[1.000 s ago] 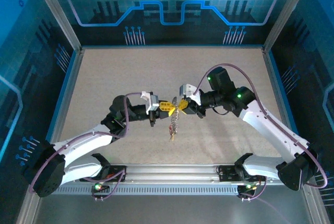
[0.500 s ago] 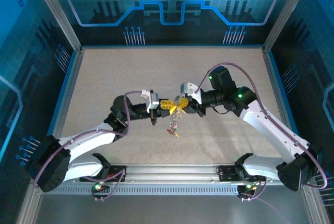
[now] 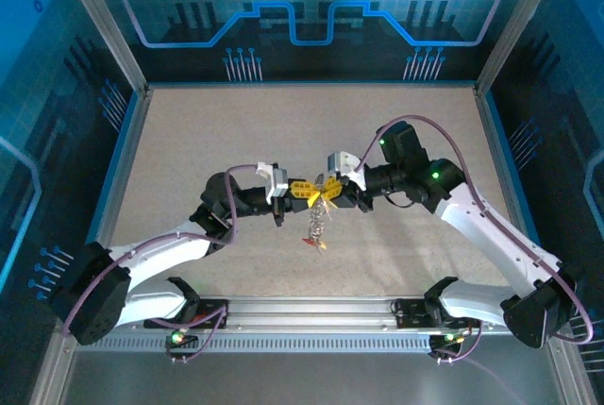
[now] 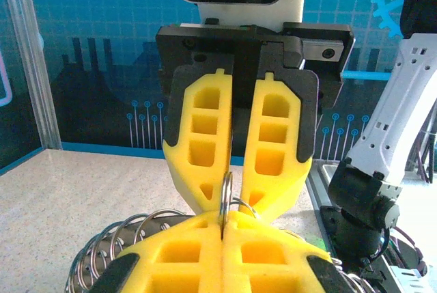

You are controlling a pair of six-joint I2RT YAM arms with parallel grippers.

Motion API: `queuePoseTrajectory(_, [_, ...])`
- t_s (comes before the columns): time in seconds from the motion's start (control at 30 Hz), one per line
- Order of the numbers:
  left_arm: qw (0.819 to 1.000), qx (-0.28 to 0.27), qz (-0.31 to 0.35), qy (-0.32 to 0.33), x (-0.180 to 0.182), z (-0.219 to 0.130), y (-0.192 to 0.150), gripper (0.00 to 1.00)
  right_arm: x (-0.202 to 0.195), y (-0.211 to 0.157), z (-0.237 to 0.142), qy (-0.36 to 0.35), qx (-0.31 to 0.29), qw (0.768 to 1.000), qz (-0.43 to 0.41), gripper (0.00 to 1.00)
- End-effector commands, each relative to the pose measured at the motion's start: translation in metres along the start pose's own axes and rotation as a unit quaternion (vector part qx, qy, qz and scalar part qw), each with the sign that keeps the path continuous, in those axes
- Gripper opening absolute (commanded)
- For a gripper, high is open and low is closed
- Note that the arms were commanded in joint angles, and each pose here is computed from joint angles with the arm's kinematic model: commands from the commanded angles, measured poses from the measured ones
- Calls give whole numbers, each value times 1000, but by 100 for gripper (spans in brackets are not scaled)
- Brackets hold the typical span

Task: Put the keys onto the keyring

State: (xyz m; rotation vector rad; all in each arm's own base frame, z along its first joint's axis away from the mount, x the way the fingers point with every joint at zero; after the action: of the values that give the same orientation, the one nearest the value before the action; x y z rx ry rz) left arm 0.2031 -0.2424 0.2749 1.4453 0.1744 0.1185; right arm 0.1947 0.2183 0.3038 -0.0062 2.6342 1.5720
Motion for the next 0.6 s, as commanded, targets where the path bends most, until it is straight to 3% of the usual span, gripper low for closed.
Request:
queuePoseTrajectory(0.0, [1000, -13, 1, -8, -2, 4, 6, 0, 13, 13, -3, 42, -48, 997, -31, 15])
queuePoseTrajectory(0.33, [1000, -11, 3, -8, -3, 4, 7, 0, 8, 12, -2, 23, -38, 998, -35, 2])
queuePoseTrajectory(0.57, [998, 68, 19, -2, -5, 0, 2, 22, 8, 7, -4, -1, -2, 999, -47, 0])
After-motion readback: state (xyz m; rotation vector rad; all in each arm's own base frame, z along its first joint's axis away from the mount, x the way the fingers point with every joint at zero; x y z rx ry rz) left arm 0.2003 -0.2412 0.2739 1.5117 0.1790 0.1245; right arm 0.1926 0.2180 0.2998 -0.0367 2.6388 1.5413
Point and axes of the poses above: each hand's point on the last joint's axis, 136 mm out from that joint toward the fingers, its own z axis out along the fingers, its own x axis along the line the jaws close on, y = z × x, the point moved 6 cm from there along -z, back along the fingers, and after that the axes turned 2 degrees about -z, right-handed, at the moved point
